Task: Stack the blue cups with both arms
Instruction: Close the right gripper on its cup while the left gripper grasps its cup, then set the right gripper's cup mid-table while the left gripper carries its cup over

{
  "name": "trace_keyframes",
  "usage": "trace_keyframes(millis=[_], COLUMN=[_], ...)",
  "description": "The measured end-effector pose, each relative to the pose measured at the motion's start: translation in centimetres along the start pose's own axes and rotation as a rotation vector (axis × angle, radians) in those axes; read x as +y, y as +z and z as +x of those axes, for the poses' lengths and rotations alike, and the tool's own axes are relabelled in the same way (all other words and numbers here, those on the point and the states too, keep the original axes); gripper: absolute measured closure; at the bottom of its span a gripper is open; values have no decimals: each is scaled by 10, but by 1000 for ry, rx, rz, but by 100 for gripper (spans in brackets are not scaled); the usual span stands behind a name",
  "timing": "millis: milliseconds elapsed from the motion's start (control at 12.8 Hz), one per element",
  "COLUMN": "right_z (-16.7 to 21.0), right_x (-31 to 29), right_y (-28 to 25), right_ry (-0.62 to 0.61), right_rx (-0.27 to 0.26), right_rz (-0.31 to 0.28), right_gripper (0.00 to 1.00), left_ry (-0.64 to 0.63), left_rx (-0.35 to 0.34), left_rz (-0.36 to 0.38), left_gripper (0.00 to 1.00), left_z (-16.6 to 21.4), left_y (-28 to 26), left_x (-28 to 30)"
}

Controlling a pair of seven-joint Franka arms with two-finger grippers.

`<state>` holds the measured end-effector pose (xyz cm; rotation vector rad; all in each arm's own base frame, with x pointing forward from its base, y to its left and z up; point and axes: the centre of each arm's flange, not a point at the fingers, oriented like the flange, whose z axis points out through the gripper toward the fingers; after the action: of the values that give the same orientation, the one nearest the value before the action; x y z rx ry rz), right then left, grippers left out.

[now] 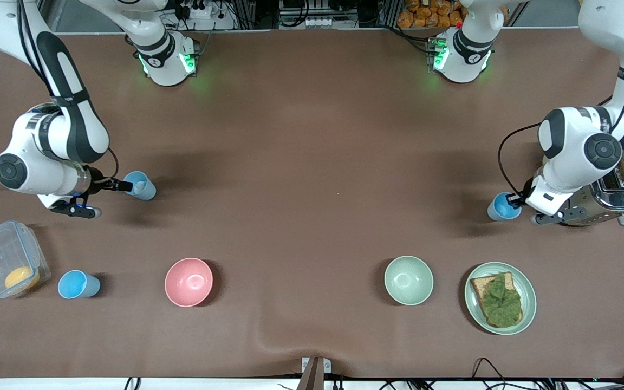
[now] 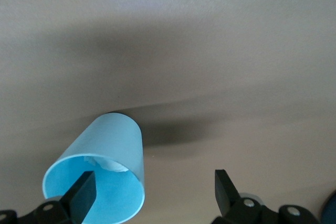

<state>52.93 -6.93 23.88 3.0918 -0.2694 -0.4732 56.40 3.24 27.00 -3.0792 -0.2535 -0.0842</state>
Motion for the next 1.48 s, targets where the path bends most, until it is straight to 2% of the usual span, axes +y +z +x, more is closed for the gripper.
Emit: trace_keyframes(millis=[156, 312, 390, 702, 780, 858, 936, 1014, 1092, 1326, 1482], right_z=[0, 0, 0, -2, -3, -3, -4, -4, -5, -4, -5], right_x=[0, 0, 0, -1, -2, -2, -3, -4, -8, -9, -23], right_y=[6, 11, 13, 18, 18, 19, 19, 19, 16, 15, 8], right_ry=[-6, -14, -17, -20, -20, -21, -21, -17, -9, 2, -4], right_rx=[-12, -21, -25, -38, -43, -51, -56, -60, -65, -72, -107], right_rz=[-1, -1, -2, -2, -2, -2, -1, 6, 27, 41, 60], right_gripper=[0, 0, 9, 59, 67, 67, 76, 89, 95, 95, 95], left_ry=[-25, -19, -17, -26, -27, -25, -20, -12, -3, 5, 6], left_rx=[58, 70, 65, 9, 9, 11, 12, 14, 18, 20, 23], left_rz=[-17, -12, -6, 21, 21, 19, 18, 15, 12, 9, 8], left_gripper=[97, 97, 97, 97, 97, 97, 97, 97, 97, 97, 97], left_z=[15, 32, 41, 63, 66, 67, 68, 68, 68, 68, 69], left_y=[-40, -84, -107, -180, -187, -191, -193, -195, -197, -201, -203], left_x=[29, 41, 44, 46, 47, 49, 52, 57, 63, 68, 69])
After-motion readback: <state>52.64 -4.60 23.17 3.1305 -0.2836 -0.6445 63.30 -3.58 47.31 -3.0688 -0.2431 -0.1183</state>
